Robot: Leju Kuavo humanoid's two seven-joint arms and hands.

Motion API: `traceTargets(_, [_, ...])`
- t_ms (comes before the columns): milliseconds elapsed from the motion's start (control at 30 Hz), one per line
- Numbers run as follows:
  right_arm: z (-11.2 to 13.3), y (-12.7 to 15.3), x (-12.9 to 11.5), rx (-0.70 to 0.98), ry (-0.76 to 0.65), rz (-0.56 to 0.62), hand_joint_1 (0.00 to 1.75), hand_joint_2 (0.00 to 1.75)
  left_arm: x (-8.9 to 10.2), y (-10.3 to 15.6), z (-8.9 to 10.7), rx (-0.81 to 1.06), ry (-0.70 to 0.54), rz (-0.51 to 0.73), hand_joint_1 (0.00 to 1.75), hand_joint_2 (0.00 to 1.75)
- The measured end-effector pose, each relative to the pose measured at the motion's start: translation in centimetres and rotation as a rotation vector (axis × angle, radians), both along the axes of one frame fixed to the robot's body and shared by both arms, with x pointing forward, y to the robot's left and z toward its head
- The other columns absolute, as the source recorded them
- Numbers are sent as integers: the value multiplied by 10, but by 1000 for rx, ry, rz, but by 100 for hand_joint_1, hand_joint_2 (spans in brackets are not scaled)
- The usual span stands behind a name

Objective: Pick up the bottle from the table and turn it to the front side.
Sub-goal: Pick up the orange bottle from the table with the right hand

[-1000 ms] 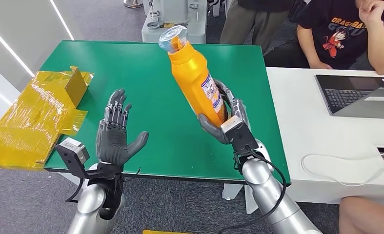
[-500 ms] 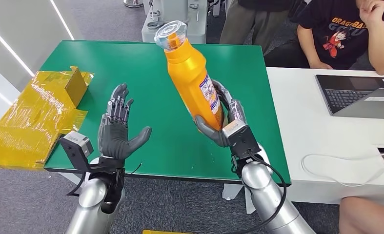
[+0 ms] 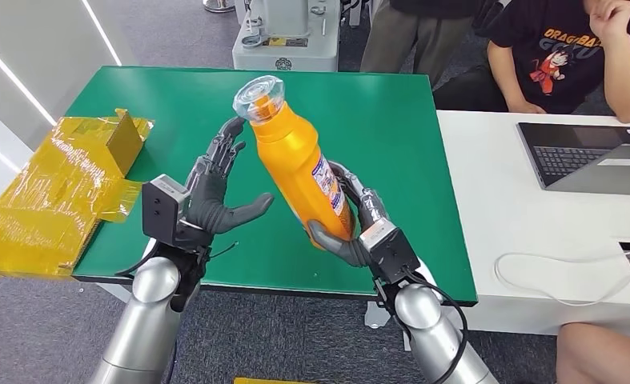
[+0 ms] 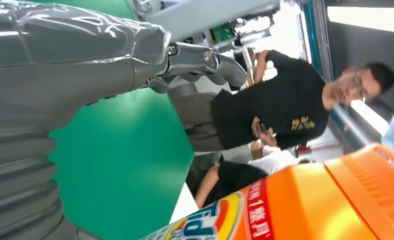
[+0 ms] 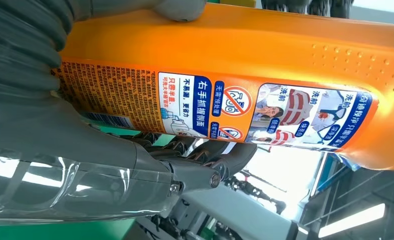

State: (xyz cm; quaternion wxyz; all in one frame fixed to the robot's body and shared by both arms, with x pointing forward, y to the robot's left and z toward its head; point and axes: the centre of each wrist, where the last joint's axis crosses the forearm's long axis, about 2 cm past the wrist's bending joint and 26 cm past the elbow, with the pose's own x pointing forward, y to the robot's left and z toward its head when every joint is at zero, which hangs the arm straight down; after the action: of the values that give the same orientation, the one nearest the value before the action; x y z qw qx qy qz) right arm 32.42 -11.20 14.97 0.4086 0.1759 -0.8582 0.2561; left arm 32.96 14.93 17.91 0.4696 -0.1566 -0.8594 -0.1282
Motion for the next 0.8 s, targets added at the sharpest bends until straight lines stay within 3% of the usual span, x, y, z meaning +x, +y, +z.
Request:
traceTargets(300, [-11, -1, -7, 0, 26, 23, 175, 175, 35, 19, 20, 91, 22, -148, 0, 175])
traceTargets(800, [-24, -10, -18, -21, 40, 12, 175, 175, 45, 44, 1, 63, 169, -410, 0, 175])
